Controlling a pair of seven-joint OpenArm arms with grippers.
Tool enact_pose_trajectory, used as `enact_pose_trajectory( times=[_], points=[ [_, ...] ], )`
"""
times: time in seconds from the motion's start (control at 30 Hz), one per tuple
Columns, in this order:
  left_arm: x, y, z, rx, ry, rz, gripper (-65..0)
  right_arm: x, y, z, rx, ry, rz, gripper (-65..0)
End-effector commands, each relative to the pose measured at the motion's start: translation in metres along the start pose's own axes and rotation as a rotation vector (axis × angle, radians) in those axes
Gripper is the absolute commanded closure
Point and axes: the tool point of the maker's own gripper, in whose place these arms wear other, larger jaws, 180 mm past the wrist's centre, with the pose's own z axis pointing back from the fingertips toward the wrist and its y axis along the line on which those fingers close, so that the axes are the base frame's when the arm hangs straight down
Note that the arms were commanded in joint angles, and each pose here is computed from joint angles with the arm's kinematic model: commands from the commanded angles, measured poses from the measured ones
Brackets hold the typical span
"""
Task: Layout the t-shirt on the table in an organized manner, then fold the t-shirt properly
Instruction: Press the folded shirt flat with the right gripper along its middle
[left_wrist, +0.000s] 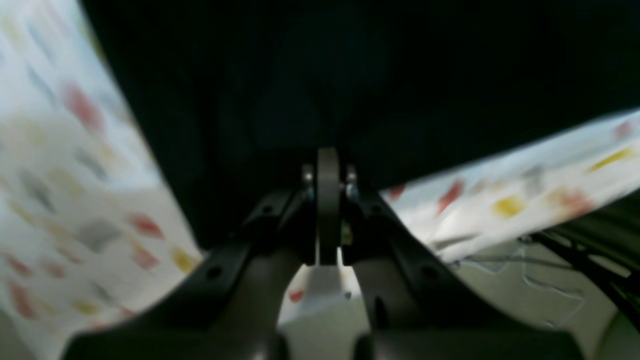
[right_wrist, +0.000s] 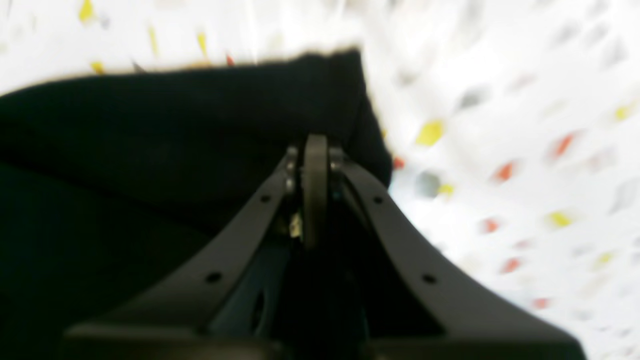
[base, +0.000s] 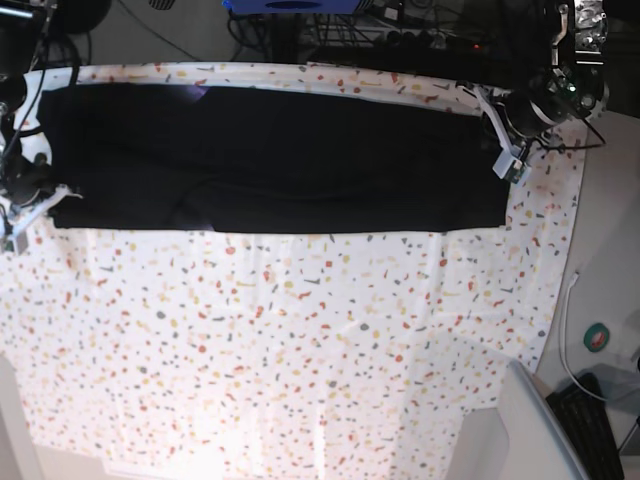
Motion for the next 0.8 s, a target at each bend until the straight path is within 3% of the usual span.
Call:
enact_pose_trajectory(
  times=[0.0,0.17,0.3,0.4,0.43,0.53,0.6,0.67,0.77],
  points=[
    [0.005,0.013,0.015,0.038,0.004,-0.045,0.0,0.021,-0.01,0.014,-0.02,-0.059,0.035,0.0],
    [0.012,0.038,0.065,0.162,-0.021,-0.082,0.0,0.024,0.031,0.061,0.007,-0.111,0.185,0.0],
    [0.015,0.078,0.078,0.269,-0.048,-0.01,0.0,0.018,0.123,0.086,0.159,-0.148,0.28,0.0],
    [-0.009,0.124,0.089,0.369,-0.033,0.12,0.0,-0.001,0.187,0.086,0.251,-0.096,0.475,0.0],
    [-0.019,0.139,0.095,0.4,-0.034,0.173,0.0,-0.008,0.207,0.084,0.277,-0.082,0.55,-1.8],
    [-0.051,0.163,0.104,0.449,-0.039,0.329,0.0,-0.022,0.266,0.079,0.354,-0.074,0.728,-22.7],
    [-0.061,0.164,0.106,0.445,-0.036,0.358,0.0,-0.024,0.288,0.073,0.373,-0.076,0.783,-31.7],
    [-0.07,0.157,0.103,0.434,-0.023,0.376,0.0,-0.022,0.308,0.064,0.381,-0.073,0.814,-32.1],
    [-0.081,0.148,0.101,0.418,0.005,0.38,0.0,-0.017,0.334,0.054,0.405,-0.074,0.851,-26.6]
  ],
)
